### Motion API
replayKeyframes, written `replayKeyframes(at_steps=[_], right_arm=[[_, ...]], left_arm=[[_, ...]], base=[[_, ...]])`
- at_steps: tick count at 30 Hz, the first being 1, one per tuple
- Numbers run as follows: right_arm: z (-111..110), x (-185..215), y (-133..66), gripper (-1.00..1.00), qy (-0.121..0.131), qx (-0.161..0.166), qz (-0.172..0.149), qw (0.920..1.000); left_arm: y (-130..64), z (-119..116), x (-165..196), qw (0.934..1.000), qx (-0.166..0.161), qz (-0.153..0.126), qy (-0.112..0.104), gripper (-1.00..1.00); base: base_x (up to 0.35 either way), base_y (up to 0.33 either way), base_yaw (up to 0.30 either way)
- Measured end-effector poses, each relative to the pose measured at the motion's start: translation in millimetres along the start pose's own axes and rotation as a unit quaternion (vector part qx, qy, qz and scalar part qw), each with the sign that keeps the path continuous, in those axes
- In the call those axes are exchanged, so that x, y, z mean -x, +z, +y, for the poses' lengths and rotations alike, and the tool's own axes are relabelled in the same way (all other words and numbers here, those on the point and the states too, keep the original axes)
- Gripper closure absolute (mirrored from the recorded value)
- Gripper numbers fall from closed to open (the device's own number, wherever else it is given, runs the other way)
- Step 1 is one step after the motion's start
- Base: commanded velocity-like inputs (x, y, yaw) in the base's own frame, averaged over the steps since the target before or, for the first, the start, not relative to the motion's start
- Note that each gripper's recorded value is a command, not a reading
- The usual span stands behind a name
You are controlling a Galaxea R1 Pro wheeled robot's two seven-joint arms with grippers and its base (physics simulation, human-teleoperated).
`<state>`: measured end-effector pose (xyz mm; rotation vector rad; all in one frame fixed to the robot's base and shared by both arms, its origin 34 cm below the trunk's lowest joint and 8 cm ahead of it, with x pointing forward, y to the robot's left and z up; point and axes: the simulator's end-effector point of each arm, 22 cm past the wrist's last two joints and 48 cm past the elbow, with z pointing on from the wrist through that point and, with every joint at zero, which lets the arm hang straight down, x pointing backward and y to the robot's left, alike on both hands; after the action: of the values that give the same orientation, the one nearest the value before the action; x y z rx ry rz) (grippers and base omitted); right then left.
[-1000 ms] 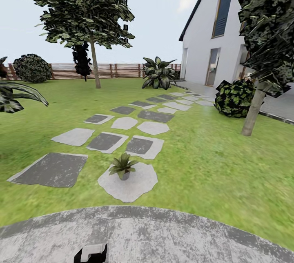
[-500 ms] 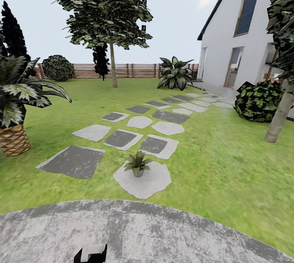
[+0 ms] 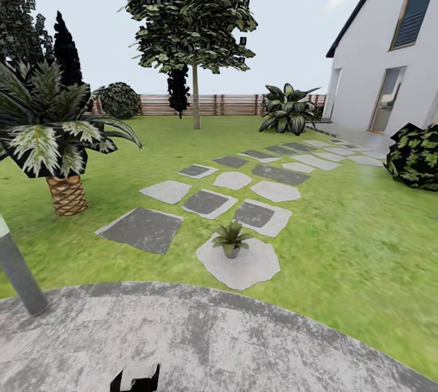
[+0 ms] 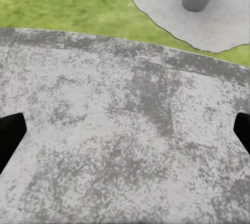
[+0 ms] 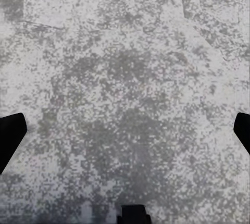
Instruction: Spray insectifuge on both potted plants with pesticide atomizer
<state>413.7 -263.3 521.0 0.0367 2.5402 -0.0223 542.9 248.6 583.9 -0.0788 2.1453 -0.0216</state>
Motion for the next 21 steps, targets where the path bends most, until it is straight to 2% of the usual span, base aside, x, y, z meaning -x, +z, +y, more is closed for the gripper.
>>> replayKeyframes(at_steps=[21], right_arm=[[1.1, -4.4, 0.5, -1.00, -0.001, 0.001, 0.005, 1.0000]], left_arm=[[0.1, 0.4, -4.6, 1.0000, 0.000, 0.005, 0.000, -1.00]], base=[[-0.001, 0.001, 0.255]])
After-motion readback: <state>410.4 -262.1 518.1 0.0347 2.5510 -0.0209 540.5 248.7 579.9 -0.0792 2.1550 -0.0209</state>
